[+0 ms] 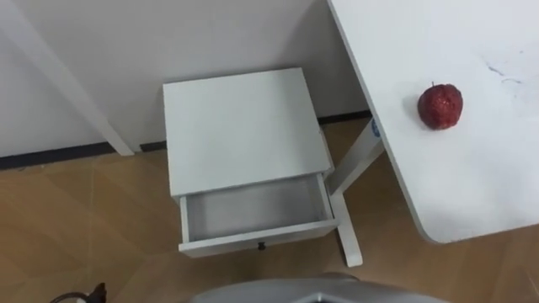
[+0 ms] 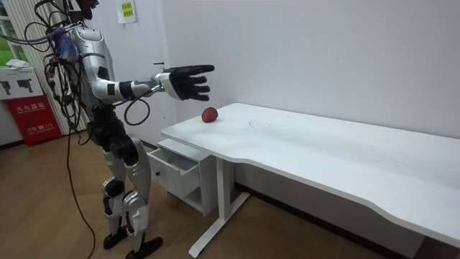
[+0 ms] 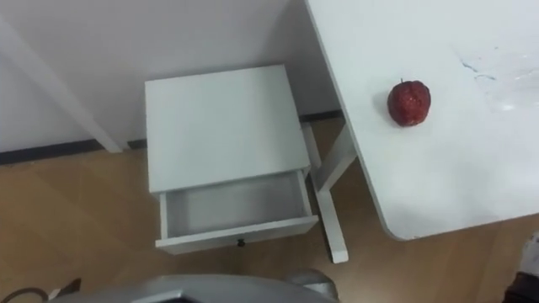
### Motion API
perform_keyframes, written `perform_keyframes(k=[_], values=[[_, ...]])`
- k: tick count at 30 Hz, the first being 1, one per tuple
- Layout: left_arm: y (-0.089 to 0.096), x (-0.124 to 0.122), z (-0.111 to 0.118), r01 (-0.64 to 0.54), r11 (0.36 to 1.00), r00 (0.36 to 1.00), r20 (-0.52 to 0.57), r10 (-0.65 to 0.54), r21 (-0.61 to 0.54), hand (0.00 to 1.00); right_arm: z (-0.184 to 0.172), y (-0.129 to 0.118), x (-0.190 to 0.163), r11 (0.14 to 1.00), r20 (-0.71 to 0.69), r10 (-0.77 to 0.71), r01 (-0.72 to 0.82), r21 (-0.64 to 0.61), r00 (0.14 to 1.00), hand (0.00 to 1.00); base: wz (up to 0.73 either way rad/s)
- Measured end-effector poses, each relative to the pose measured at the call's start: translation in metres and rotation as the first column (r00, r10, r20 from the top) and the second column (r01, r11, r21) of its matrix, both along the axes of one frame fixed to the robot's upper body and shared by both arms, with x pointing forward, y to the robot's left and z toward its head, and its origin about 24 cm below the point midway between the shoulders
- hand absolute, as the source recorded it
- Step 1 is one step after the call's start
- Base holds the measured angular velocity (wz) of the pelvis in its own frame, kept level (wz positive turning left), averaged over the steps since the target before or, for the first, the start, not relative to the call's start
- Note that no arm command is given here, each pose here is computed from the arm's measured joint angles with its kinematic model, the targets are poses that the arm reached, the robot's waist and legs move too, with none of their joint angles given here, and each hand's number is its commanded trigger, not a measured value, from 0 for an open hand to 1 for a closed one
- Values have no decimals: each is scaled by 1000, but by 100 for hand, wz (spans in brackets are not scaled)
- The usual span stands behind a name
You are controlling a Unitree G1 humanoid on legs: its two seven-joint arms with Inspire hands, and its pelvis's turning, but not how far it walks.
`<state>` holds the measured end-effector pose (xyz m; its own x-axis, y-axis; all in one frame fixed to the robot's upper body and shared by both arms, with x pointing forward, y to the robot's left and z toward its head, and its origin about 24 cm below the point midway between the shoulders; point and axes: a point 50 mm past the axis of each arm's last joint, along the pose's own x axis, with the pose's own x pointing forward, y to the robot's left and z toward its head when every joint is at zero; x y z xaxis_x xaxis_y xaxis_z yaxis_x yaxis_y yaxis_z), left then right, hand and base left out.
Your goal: Put apple and close drawer
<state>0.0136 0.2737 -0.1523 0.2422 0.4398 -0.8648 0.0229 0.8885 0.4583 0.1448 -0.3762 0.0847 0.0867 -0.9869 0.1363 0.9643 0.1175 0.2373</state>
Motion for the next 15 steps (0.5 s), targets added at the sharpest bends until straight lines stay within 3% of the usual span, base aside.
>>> perform_keyframes(k=[4, 8, 15], values=[[-4, -7, -3, 12, 1000, 999, -39, -12, -8, 0, -8, 16, 16, 984, -130, 162, -170, -54, 978, 0, 1], [-8, -16, -5, 12, 1000, 997, -82, -13, -19, 0, -17, 30, 31, 940, -207, 326, -339, -29, 922, 0, 5], [-7, -16, -5, 9, 1000, 996, -88, -11, -18, 0, -20, 47, 45, 849, -345, 468, -522, -80, 814, 0, -1]])
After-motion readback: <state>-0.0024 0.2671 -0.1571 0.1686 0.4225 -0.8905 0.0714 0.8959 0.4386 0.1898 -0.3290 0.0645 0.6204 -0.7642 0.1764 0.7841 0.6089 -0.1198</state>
